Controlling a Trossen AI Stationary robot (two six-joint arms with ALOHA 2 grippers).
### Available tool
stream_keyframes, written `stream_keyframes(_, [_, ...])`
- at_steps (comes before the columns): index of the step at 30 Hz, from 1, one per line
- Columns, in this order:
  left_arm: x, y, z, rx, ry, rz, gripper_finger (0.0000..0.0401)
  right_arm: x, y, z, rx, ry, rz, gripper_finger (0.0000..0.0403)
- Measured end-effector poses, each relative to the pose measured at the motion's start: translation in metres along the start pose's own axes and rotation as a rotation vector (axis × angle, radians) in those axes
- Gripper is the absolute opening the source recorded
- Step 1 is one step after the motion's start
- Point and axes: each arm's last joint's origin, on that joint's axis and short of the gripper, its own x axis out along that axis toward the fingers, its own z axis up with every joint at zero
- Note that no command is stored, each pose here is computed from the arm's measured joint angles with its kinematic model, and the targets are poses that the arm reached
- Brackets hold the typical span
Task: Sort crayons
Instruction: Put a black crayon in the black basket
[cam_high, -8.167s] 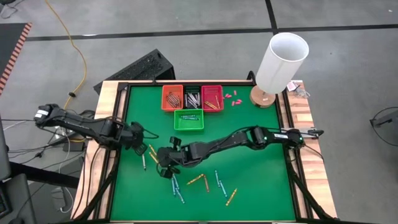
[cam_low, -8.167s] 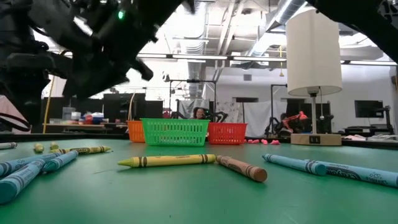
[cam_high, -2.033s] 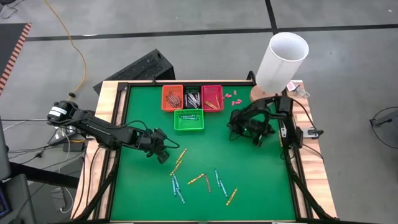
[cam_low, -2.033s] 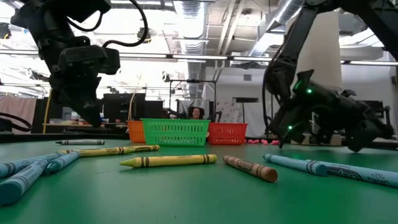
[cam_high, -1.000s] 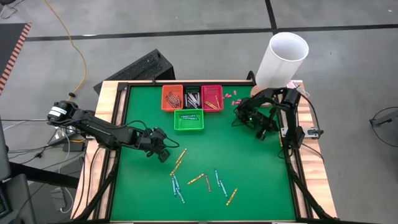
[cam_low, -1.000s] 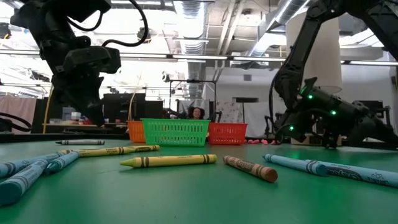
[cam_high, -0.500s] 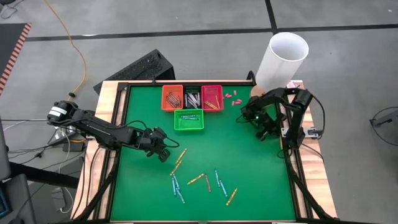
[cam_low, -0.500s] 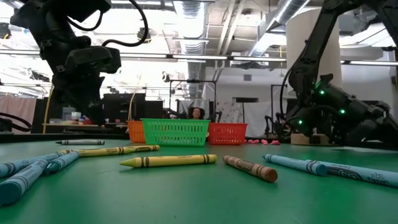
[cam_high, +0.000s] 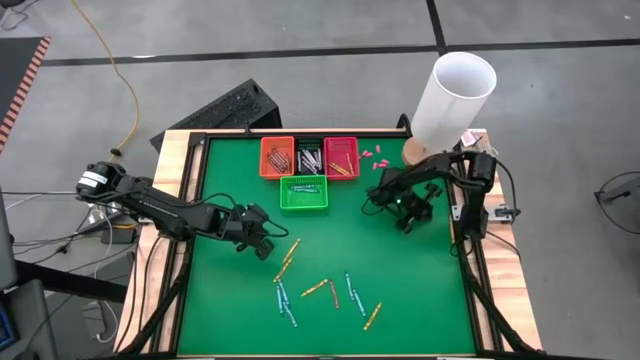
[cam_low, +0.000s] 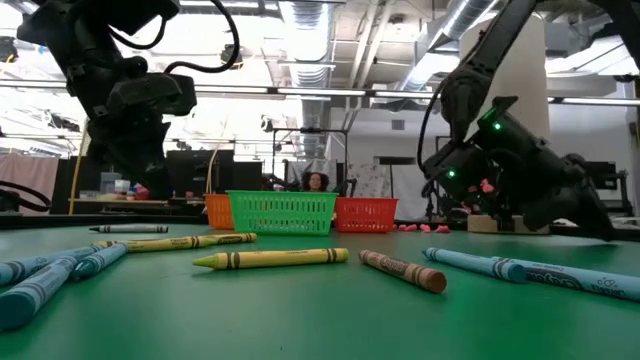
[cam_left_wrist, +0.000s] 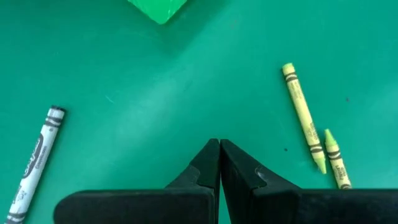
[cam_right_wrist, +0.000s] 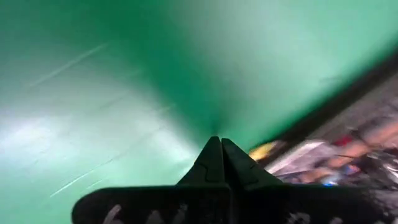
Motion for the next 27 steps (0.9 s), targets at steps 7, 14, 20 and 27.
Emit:
stream_keyframes(7, [0.0, 0.0, 0.002, 0.005, -0.043, 0.027, 0.0, 0.008, -0.021, 0.009, 0.146, -0.016, -0.093, 0.0])
stream_keyframes(14, [0.0, 0.001, 0.002, 0.006, -0.045, 0.03, 0.0, 0.029, -0.034, 0.004, 0.224, 0.084, -0.094, 0.0])
stream_keyframes(20, [0.0, 0.001, 0.002, 0.014, -0.046, 0.032, 0.0, 0.047, -0.031, -0.009, 0.275, 0.203, -0.029, 0.0])
stream_keyframes(27, [0.0, 0.001, 0.001, 0.02, -0.045, 0.032, 0.0, 0.058, -0.012, -0.017, 0.274, 0.248, 0.119, 0.0])
